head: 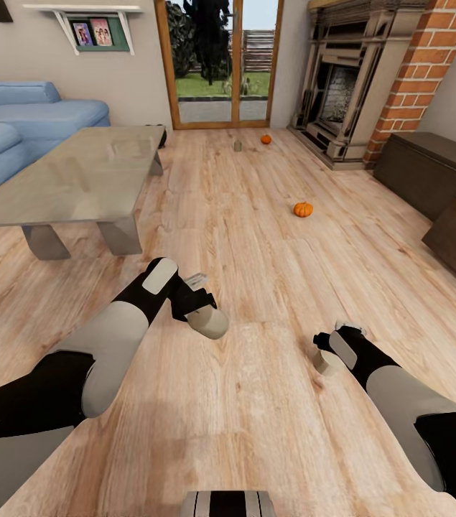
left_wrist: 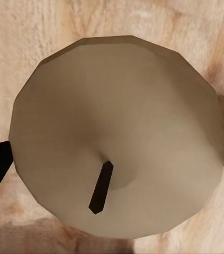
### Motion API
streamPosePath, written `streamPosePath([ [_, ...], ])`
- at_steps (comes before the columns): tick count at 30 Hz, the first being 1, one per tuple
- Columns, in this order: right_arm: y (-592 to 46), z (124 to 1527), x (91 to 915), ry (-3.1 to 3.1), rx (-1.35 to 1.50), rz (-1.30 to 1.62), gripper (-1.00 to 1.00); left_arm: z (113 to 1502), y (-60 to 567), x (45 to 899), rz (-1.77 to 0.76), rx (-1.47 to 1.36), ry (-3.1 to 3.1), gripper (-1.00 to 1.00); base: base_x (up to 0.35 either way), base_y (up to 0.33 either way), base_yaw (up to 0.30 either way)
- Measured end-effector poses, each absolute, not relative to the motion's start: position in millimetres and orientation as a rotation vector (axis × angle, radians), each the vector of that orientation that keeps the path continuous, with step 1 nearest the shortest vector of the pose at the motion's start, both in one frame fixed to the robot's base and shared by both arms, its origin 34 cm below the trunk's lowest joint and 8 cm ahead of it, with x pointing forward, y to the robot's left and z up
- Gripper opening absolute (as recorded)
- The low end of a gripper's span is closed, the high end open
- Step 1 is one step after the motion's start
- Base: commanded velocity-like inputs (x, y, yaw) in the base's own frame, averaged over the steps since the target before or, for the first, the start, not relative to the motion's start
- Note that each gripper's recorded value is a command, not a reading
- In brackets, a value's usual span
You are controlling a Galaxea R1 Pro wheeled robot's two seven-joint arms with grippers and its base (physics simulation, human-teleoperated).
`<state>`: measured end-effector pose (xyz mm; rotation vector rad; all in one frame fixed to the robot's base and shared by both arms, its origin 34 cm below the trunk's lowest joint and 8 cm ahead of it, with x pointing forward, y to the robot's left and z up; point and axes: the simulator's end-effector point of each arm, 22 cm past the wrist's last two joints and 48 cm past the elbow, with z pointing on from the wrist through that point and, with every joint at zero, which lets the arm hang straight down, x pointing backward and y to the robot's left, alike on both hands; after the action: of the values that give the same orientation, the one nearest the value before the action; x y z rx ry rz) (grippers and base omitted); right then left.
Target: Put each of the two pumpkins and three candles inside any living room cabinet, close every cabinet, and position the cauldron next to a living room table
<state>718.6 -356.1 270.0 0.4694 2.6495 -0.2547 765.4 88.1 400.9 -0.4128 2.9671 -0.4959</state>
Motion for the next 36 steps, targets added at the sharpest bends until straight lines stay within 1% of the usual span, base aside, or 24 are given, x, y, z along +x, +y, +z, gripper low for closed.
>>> streamPosePath([
  [6,-356.8,268.3,716.1,2.656,0.47,-0.259,1.0,399.2,91.1,764.5,-0.474,-0.413,2.972,-1.0,0.057,-0.085,0.0],
  [13,-357.2,268.2,715.7,2.656,0.471,-0.26,1.0,399.4,91.1,764.6,-0.474,-0.413,2.971,-1.0,0.191,-0.213,0.0],
  [17,-358.0,265.7,712.9,2.663,0.474,-0.263,1.0,398.6,89.4,763.5,-0.485,-0.415,2.974,-1.0,0.062,-0.061,0.0],
  [21,-358.0,264.1,710.4,2.668,0.474,-0.265,1.0,398.1,89.9,762.9,-0.481,-0.417,2.976,-1.0,0.199,-0.106,0.0],
  [25,-357.9,263.5,710.0,2.669,0.473,-0.266,1.0,397.9,89.5,762.7,-0.484,-0.417,2.977,-1.0,0.122,-0.044,0.0],
  [36,-356.7,262.4,709.0,2.673,0.474,-0.263,1.0,390.8,88.0,755.4,-0.49,-0.423,3.001,-1.0,0.012,-0.004,0.0],
])
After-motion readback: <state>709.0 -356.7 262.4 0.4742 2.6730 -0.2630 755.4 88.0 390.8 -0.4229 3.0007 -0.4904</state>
